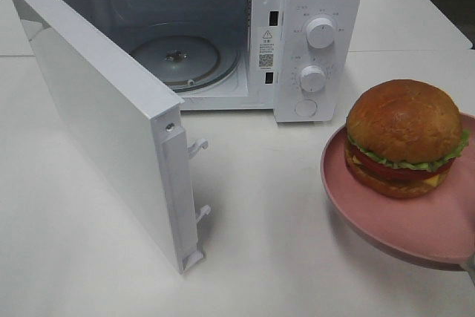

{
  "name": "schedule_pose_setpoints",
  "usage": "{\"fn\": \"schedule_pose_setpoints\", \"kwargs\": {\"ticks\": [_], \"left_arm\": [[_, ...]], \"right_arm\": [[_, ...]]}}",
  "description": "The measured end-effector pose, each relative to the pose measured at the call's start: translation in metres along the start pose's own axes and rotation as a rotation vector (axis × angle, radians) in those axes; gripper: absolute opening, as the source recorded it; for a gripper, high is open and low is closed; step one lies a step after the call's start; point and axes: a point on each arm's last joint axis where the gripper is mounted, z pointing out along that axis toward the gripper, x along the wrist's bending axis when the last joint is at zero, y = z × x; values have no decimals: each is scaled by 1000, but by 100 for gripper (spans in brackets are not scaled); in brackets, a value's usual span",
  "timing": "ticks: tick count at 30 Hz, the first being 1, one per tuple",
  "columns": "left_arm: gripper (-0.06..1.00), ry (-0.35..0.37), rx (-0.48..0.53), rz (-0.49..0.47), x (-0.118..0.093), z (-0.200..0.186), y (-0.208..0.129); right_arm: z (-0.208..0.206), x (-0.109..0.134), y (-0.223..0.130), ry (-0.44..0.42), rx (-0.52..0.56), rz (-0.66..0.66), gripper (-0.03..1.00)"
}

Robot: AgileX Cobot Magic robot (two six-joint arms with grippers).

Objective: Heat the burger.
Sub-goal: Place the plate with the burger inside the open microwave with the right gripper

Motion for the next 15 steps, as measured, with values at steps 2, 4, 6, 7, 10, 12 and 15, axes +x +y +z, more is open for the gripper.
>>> {"fn": "schedule_pose_setpoints", "kwargs": {"ticks": [2, 4, 6, 7, 10, 12, 15], "left_arm": [[99, 0, 0, 0, 0, 0, 0], [99, 0, 0, 0, 0, 0, 0], [99, 0, 0, 0, 0, 0, 0], [99, 0, 0, 0, 0, 0, 0], [99, 0, 0, 0, 0, 0, 0], [99, 0, 0, 0, 0, 0, 0], [99, 0, 0, 0, 0, 0, 0]], "right_arm": [[0, 0, 0, 0, -1, -32, 4], [0, 1, 1, 7, -9, -37, 4], [0, 1, 1, 13, -16, -36, 4], [0, 2, 3, 24, -29, -43, 4], [0, 3, 4, 35, -43, -75, 4], [0, 3, 4, 36, -49, -90, 4], [0, 3, 5, 30, -60, -96, 4]]}}
